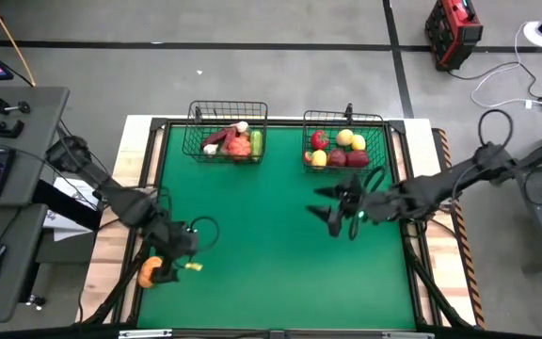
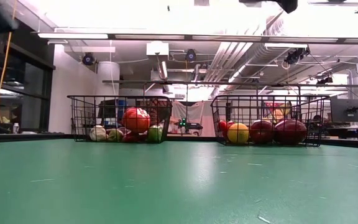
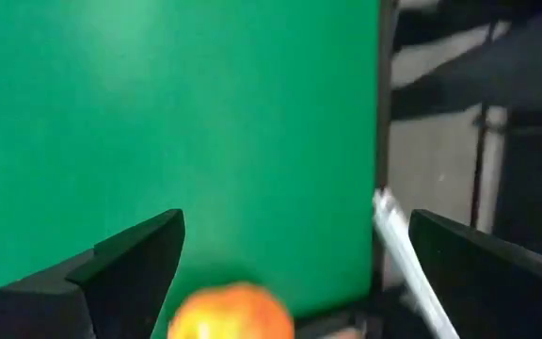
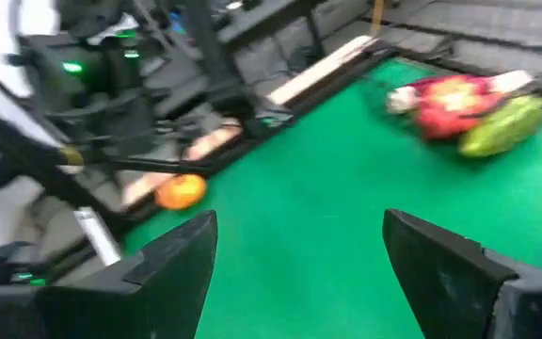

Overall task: Sort produce into baskets
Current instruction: Put the brown potato into the left wire basket

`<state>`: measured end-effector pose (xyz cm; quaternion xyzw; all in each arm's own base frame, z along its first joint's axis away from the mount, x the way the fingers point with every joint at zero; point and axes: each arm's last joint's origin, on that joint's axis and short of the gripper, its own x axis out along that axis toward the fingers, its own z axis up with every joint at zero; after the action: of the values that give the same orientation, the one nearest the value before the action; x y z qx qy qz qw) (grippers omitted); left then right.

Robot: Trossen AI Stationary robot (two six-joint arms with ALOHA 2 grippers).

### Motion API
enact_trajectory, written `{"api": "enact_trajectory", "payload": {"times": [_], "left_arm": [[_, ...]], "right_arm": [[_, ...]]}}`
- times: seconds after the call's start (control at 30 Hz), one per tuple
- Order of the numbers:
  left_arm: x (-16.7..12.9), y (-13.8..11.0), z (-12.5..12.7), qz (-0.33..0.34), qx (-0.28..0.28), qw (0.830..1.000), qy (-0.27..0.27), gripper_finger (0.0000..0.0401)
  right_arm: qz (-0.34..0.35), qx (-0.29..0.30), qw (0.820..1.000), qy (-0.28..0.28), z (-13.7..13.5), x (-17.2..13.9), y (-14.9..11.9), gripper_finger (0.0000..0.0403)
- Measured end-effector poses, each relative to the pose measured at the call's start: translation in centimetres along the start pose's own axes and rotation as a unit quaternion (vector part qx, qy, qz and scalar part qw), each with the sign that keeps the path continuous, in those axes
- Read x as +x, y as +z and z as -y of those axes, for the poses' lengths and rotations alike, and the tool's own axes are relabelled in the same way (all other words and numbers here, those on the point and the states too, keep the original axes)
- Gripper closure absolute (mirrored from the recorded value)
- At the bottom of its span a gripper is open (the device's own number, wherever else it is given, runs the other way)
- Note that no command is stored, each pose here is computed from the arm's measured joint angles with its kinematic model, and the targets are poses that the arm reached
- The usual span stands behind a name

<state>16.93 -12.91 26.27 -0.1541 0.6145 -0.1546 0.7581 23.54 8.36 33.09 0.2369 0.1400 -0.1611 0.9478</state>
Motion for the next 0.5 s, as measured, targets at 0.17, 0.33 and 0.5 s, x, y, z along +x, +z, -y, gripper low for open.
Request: {"api": "enact_trajectory", "payload": {"times": [0.17,0.33,0.5], "left_arm": [[0.9,-1.5,0.5,-0.033,-0.035,0.999,0.01,0.0001],[2.4,-2.9,0.0,-0.087,-0.019,0.996,0.031,0.0001],[4.2,-4.3,-1.0,-0.179,0.02,0.977,0.116,0.0001]], "right_arm": [[0.025,0.039,0.998,0.042,-2.7,1.8,-1.6,0.0107],[0.067,0.105,0.99,0.069,-4.6,3.1,-2.5,0.0107],[0.091,0.161,0.978,0.097,-5.8,4.6,-3.5,0.0107]]}}
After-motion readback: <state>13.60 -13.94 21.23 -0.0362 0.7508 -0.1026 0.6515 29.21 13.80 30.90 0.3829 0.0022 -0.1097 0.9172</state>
